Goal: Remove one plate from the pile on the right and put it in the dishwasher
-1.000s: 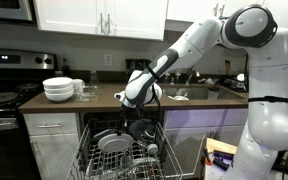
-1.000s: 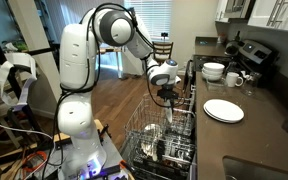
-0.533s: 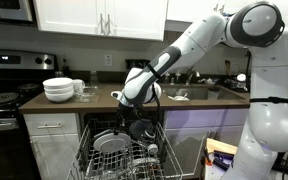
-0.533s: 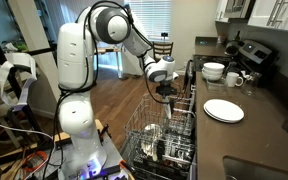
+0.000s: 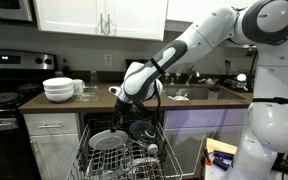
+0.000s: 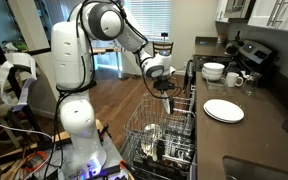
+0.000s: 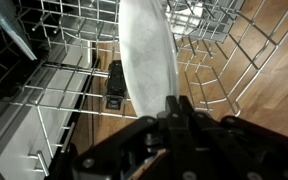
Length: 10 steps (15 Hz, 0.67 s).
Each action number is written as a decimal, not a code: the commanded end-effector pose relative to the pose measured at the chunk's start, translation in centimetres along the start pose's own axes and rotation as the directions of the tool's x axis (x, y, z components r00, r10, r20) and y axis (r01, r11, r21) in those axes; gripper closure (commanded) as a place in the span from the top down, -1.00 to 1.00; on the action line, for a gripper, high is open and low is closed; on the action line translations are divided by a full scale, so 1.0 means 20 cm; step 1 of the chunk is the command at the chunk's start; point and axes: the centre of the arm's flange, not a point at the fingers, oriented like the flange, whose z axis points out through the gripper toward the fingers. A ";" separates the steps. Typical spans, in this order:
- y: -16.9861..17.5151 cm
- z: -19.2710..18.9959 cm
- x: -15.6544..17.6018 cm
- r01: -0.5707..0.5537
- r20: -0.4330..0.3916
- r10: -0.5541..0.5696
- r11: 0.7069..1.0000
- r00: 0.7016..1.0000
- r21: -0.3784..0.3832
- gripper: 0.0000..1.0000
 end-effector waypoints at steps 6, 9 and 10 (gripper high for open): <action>0.06 -0.02 -0.06 -0.051 -0.046 0.056 0.994 0.997 0.094 -0.95; 0.08 -0.01 -0.07 -0.069 -0.042 0.074 0.992 0.996 0.103 -0.95; 0.09 -0.01 -0.08 -0.074 -0.039 0.079 0.992 0.996 0.102 -0.95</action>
